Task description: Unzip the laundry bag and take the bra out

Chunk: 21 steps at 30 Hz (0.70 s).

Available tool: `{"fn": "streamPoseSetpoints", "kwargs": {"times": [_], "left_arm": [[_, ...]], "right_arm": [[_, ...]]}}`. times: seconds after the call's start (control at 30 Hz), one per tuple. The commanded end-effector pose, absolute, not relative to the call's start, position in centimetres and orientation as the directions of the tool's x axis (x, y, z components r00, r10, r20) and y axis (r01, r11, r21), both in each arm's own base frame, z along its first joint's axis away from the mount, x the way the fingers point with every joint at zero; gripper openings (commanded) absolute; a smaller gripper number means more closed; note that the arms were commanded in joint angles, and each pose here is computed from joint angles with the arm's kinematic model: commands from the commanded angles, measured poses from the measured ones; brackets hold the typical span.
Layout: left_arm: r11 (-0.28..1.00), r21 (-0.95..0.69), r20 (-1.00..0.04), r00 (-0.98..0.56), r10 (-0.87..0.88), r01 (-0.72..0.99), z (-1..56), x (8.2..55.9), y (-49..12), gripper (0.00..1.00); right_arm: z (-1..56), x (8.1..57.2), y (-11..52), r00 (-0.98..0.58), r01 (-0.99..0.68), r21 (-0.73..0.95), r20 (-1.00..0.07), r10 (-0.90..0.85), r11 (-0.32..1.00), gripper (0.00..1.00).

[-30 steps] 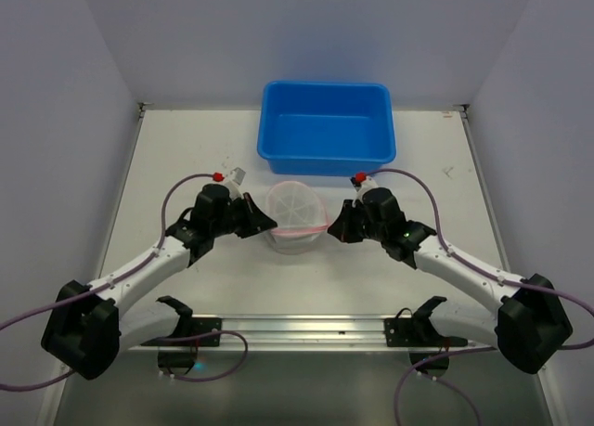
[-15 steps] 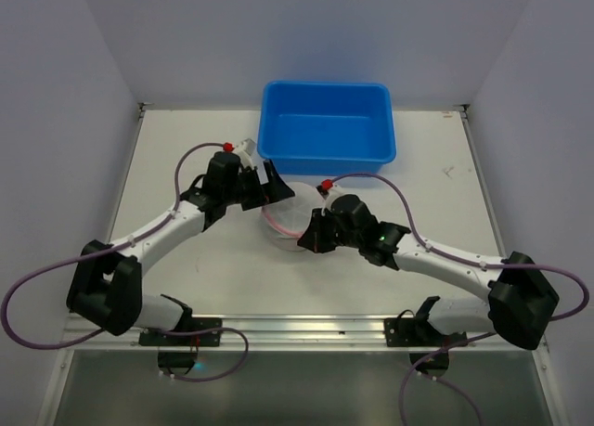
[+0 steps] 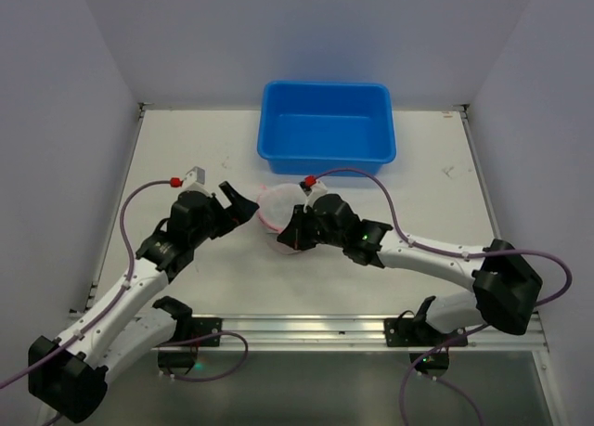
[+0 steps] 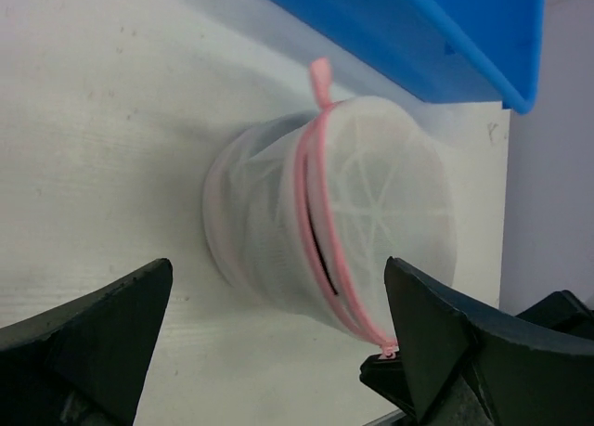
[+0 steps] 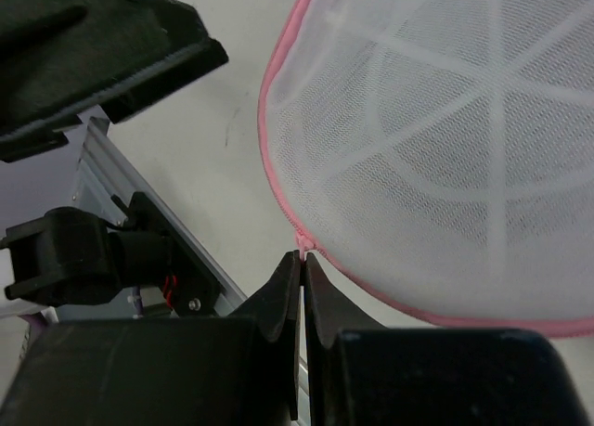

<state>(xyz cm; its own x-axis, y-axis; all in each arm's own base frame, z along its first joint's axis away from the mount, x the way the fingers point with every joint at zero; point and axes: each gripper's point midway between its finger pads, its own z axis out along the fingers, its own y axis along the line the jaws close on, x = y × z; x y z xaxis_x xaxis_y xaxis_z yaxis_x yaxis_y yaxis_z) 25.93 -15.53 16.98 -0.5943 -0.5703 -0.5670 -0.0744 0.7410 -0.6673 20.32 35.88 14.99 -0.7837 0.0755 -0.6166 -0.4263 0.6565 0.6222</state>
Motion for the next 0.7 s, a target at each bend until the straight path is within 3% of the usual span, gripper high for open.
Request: {"fn": "streamPoseSetpoints", "kwargs": {"times": [0.0,0.43,0.5,0.6,0.63,0.67], "left_arm": [[0.71,-0.678,-0.486,-0.609,-0.627,-0.19,14.0,24.7,-15.2,1.0],[0.62,-0.779,-0.43,-0.638,-0.639,-0.095,15.7,25.2,-21.1,0.89],[0.628,-0.771,-0.429,-0.643,-0.635,-0.106,15.0,25.2,-21.1,0.8],[0.639,-0.758,-0.418,-0.658,-0.627,-0.128,13.6,25.0,-21.1,0.56],[0.639,-0.758,-0.416,-0.658,-0.627,-0.13,13.5,24.9,-21.1,0.39],[0.643,-0.755,-0.418,-0.659,-0.625,-0.132,13.3,24.9,-21.0,0.3]], "right_arm": [[17.2,21.0,37.6,-0.752,-0.444,0.638,-0.647,0.125,0.629,0.0],[15.7,19.8,38.9,-0.76,-0.471,0.609,-0.647,0.056,0.639,0.0],[15.7,19.8,38.8,-0.76,-0.471,0.609,-0.647,0.056,0.639,0.0],[15.9,19.8,38.6,-0.754,-0.473,0.602,-0.654,0.058,0.643,0.0],[15.9,19.8,38.5,-0.752,-0.475,0.6,-0.656,0.057,0.644,0.0],[15.7,19.7,38.3,-0.755,-0.474,0.592,-0.654,0.046,0.652,0.0]]}}
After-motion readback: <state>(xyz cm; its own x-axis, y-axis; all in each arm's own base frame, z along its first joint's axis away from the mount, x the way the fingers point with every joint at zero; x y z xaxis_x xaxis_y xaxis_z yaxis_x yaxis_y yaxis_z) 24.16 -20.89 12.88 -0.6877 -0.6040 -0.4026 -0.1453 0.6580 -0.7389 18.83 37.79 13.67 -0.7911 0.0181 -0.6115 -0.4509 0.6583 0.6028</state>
